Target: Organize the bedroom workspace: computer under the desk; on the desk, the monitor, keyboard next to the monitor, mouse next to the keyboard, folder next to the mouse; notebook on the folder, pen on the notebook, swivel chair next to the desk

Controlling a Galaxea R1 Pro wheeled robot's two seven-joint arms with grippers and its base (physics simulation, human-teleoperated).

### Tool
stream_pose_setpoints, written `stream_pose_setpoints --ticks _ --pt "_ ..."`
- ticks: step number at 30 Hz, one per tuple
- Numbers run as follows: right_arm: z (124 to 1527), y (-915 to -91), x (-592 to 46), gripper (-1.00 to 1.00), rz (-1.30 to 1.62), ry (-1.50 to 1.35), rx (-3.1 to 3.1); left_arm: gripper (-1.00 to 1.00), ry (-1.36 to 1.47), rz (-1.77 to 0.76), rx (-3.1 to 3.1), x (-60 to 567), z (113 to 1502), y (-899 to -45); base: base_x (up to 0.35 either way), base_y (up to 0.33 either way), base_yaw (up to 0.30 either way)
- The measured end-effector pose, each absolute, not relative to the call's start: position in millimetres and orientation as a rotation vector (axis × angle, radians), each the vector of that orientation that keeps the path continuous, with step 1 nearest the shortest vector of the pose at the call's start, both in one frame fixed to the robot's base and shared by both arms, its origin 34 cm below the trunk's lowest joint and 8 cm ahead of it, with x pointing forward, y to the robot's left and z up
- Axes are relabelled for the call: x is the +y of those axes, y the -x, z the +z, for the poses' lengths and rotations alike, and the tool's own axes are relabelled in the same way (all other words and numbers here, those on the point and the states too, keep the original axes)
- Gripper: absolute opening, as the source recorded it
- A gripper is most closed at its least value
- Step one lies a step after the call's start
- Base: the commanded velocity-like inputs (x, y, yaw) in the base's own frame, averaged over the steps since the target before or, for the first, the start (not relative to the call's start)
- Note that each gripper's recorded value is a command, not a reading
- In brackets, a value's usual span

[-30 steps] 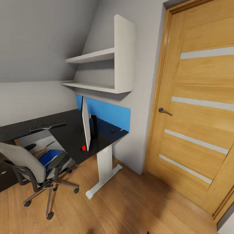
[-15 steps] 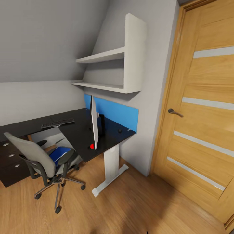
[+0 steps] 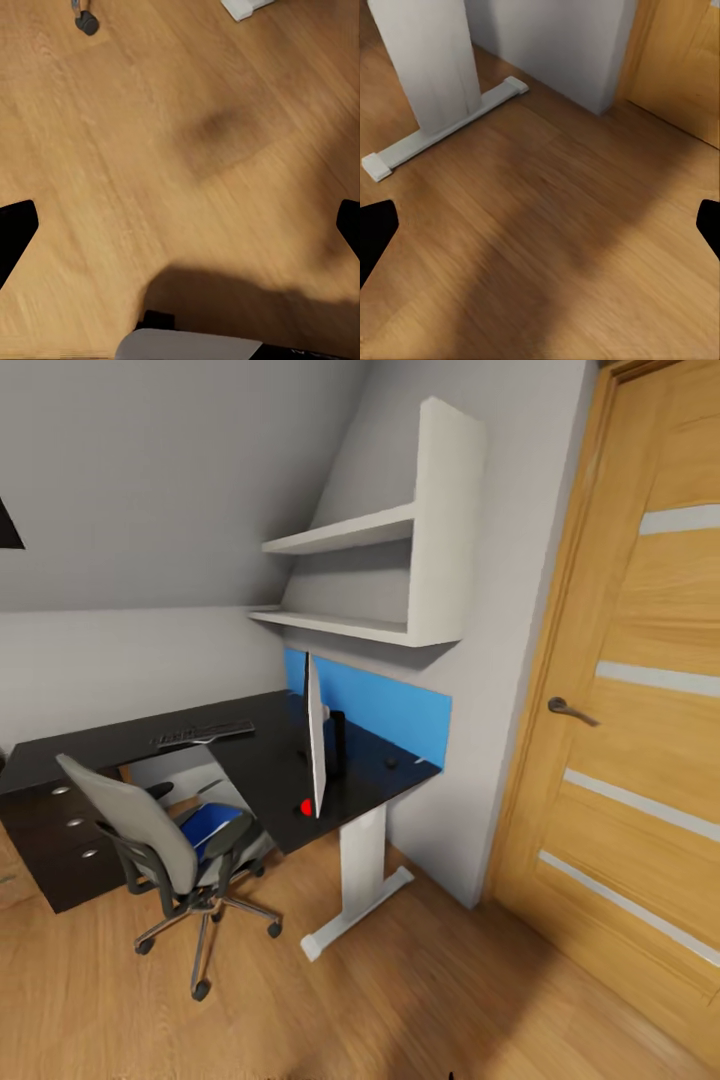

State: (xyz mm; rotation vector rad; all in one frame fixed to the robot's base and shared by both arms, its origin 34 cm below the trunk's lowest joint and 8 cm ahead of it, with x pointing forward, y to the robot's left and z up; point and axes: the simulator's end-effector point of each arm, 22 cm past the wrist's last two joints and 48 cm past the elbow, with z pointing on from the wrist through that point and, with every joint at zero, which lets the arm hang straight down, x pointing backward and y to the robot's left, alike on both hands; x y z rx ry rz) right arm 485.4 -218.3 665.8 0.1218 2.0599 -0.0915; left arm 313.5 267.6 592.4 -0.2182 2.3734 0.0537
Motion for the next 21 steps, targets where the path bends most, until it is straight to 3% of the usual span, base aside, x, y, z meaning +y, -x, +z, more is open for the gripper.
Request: stream_pose_setpoints --ticks 21 --pt "657.2 -478.3 -202.3 1.00 -0.059 0.002 2.086 1.00 0.219 0.056 2.394 267.7 588.8 -306.9 0.000 0.000 0.223"
